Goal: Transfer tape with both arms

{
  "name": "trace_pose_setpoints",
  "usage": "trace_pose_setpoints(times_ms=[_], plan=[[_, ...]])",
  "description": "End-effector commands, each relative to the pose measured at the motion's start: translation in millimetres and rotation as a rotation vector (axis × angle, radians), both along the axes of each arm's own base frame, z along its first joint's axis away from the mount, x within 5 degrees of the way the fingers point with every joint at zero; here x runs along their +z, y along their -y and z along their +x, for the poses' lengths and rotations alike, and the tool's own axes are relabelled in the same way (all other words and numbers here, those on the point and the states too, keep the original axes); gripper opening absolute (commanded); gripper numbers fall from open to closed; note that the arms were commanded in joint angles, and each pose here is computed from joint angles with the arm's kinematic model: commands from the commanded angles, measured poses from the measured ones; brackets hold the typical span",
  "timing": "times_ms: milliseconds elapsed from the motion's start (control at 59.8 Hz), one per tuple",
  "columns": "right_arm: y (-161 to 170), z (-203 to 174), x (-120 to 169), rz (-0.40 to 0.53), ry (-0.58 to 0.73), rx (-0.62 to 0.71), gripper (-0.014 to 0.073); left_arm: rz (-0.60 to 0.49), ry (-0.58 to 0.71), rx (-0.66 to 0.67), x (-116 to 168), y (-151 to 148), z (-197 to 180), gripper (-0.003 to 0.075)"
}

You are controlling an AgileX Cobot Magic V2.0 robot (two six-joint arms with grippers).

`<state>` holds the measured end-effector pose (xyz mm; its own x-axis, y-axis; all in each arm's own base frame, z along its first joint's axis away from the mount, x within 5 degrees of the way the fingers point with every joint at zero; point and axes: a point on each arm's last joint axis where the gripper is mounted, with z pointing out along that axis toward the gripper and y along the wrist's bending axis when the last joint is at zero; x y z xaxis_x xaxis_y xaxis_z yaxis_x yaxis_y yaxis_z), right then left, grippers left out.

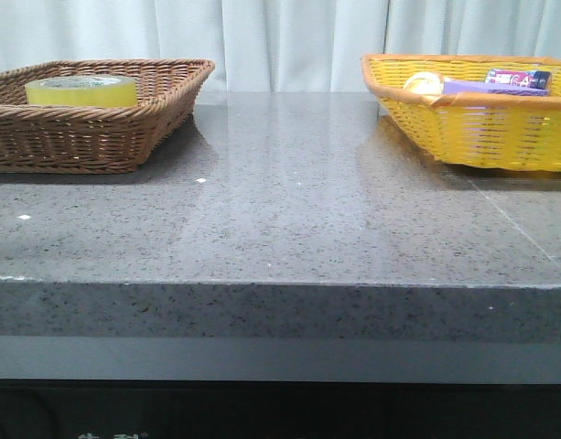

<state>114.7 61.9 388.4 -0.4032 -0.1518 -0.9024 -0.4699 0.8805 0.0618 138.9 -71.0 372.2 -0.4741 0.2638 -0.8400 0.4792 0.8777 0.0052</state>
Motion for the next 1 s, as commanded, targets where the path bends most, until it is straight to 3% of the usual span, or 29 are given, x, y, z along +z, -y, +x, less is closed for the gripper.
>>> trace_pose_setpoints(times_ms=[0,184,301,385,619,987], plan=[[2.4,1.3,13.3,0.030,0.083,-0.028,0.0402,-0.133,0.155,0.015,18.4,-1.2,-6.0,0.0406],[5.4,1.8,10.4,-0.015,0.068,-0.048,0.0402,-0.135,0.155,0.016,17.2,-2.0,-7.6,0.0395],[5.5,1.6,9.9,-0.018,0.062,-0.048,0.0392,-0.137,0.154,0.016,17.2,-1.9,-7.7,0.0345],[5.5,1.6,9.9,-0.018,0.062,-0.048,0.0302,-0.137,0.154,0.016,17.2,-1.9,-7.7,0.0260],[5.5,1.6,9.9,-0.018,0.062,-0.048,-0.0074,-0.137,0.154,0.016,17.2,-1.9,-7.7,-0.0002],[5.5,1.6,9.8,-0.018,0.062,-0.048,-0.0068,-0.155,0.137,0.012,16.7,-0.9,-8.5,-0.0020]])
